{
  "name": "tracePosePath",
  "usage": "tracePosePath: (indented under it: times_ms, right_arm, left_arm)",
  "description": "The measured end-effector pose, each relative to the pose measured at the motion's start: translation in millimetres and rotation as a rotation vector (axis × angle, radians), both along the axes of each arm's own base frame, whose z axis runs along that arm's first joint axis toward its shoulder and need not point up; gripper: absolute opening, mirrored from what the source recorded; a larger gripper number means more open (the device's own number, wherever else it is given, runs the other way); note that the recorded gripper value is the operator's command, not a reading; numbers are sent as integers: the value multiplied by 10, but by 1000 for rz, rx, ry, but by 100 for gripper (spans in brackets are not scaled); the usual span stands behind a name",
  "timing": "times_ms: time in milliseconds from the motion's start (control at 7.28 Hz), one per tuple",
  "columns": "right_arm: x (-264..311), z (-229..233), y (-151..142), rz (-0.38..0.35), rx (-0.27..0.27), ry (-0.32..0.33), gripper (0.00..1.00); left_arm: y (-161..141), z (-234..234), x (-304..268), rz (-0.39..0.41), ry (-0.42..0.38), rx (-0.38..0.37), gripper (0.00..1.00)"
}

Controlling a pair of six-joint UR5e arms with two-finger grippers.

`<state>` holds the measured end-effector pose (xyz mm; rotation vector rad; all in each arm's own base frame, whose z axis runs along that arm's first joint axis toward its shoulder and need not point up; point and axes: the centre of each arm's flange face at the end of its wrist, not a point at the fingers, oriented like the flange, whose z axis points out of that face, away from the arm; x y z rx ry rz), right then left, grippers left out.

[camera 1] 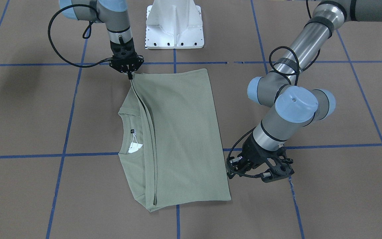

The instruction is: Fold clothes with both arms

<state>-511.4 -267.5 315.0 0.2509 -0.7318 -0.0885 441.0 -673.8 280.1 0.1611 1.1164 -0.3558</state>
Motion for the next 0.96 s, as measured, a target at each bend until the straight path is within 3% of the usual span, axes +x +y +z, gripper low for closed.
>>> tracePosePath:
  times_ms: [275,412,687,962]
  right_arm:
    - [27,26,25,17,-14,-2,0]
    - [60,24,30,20,-16,-5,20]
    - [113,39,57,46,-41,-13,39]
    - [110,16,74,76,-71,-26,40]
  left_arm:
    - [35,-115,-28,0,-4,-5,45]
    - [42,-139,-35,0,-5,-6,45]
    - [47,-132,-39,0,-7,-8,45]
    - [46,-118,-43,0,-8,-9,45]
